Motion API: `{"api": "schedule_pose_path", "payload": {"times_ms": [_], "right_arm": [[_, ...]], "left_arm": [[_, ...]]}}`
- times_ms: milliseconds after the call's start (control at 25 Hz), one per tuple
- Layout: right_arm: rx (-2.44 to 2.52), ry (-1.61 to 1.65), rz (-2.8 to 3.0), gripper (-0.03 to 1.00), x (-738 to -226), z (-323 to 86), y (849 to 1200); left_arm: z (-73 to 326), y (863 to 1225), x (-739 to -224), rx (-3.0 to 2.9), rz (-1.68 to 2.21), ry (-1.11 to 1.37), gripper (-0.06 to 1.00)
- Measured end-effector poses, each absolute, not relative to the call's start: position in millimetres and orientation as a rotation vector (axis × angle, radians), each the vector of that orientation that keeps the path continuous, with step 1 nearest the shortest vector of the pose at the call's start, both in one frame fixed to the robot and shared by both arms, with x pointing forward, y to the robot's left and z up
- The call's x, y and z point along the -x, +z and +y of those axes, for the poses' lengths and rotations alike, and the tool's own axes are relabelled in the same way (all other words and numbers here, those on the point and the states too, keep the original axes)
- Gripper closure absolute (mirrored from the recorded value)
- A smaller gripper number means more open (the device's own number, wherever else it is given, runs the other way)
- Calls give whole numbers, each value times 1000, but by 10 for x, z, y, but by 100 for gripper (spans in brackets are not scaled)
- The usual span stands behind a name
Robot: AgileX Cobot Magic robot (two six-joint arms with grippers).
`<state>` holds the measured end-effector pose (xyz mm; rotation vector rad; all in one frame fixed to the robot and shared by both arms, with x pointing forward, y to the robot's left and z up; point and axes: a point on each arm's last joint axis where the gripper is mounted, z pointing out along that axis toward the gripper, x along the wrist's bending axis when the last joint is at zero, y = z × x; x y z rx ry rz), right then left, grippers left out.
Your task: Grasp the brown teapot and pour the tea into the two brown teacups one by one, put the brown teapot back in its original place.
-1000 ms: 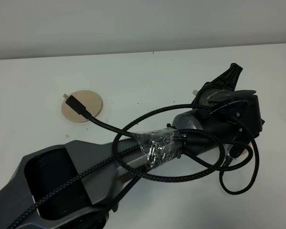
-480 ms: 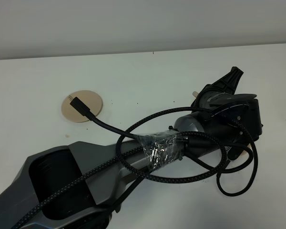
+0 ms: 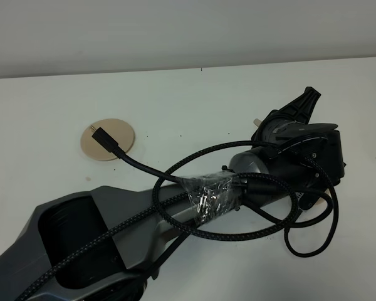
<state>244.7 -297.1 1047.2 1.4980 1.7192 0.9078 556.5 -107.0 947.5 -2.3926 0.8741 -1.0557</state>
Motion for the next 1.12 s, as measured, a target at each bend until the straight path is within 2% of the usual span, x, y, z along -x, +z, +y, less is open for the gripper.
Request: {"api": "schedule_pose_path", "payload": {"times_ms": [1120], "right_arm": [[-1498,908,1719,64,-2447,-2971,10472]], "left_arm": [[-1090,9482,-5546,2381,886,-1067,82]]}}
